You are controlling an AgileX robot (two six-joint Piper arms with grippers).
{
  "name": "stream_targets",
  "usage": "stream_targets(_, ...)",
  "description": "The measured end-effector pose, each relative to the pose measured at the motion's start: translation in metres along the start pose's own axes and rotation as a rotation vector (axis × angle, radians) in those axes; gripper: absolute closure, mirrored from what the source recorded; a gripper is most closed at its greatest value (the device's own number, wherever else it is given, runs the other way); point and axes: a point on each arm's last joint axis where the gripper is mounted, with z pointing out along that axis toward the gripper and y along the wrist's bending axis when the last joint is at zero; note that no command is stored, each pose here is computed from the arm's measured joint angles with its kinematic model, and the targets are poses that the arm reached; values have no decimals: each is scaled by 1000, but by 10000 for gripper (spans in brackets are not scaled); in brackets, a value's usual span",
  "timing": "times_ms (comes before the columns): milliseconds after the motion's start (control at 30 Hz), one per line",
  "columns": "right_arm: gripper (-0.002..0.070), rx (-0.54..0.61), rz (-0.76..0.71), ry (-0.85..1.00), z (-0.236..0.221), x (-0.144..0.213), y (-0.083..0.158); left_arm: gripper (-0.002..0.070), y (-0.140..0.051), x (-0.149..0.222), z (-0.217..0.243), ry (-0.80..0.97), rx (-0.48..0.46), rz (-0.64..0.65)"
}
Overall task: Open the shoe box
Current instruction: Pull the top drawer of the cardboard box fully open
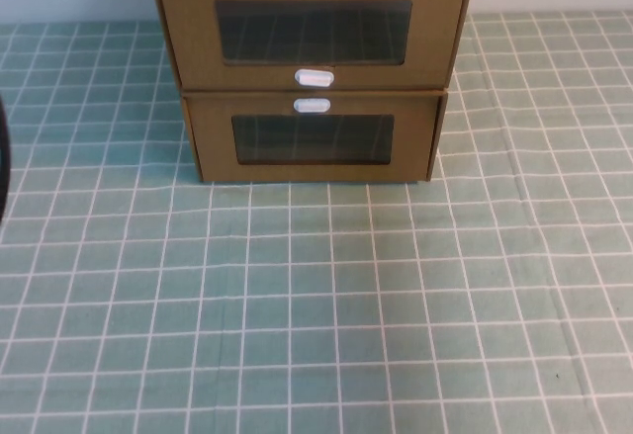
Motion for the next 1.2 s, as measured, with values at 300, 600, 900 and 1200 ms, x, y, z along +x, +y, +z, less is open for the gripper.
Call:
stream_targets(300,690,-216,-416,292,62,72,51,679,-1,0,75,208,-7,37)
stream_targets(600,689,-618,-1150,448,72,130,137,679,-43,-27,169,363,414,97)
stream_targets(900,689,-374,-1607,533,90,132,165,679,-62,13,274,622,711,-54)
stream_targets(1200,689,-60,-1560,128,99,111,188,679,-83,49,299,775,751,-63)
